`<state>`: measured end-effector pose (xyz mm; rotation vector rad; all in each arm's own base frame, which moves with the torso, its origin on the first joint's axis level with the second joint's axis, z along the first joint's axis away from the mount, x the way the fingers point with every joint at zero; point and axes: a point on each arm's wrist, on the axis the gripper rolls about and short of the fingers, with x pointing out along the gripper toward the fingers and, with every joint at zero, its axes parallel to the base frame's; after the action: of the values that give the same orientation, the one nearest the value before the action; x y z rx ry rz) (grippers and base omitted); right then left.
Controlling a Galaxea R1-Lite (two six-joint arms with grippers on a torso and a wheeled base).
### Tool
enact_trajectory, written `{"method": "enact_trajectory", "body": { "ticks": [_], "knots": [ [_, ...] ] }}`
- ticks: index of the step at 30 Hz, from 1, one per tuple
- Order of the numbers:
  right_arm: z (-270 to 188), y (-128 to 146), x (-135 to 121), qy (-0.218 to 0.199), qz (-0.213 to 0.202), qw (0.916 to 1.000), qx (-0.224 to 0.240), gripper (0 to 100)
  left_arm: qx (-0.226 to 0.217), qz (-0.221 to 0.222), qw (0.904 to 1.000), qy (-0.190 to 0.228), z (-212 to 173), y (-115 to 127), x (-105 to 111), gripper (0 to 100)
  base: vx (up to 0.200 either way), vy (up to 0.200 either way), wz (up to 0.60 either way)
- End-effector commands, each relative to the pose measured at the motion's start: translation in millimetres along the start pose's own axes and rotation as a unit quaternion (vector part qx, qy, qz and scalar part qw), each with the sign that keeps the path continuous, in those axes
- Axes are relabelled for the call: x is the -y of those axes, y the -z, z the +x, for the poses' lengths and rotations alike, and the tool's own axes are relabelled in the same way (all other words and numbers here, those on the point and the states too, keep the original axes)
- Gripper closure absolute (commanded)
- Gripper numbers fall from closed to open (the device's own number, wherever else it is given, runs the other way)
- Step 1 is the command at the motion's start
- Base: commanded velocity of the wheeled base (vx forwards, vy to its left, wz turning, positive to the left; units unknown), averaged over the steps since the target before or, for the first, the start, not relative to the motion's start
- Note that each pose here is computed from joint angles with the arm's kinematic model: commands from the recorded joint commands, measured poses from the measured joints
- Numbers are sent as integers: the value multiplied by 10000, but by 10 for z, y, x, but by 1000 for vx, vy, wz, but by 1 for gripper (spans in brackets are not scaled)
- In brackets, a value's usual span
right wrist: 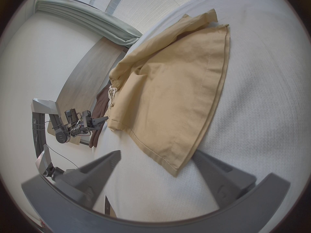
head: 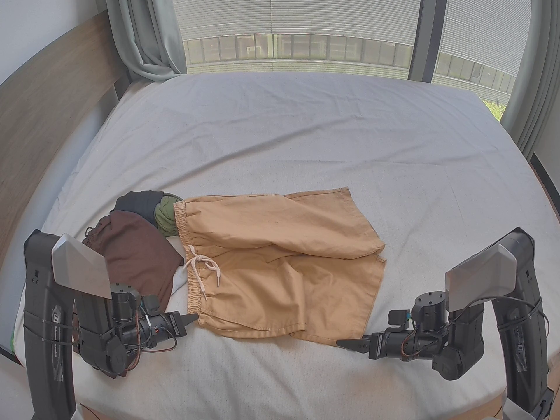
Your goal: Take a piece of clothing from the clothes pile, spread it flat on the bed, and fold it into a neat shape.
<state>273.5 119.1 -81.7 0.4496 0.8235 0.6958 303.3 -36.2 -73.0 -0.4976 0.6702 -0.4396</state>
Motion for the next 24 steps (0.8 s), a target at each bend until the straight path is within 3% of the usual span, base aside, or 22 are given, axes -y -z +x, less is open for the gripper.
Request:
{"method": "enact_trajectory", "body": {
  "ticks": [1,24],
  "knots": [
    [6,1,2,-13,-11,10000,8,100,-4,-10,10000,1,2,4,-2,100,0,0,0],
    [-219,27,-32,234,64,9997,-15,100,16,-40,10000,7,-27,-15,2,100,0,0,0]
  ]
}}
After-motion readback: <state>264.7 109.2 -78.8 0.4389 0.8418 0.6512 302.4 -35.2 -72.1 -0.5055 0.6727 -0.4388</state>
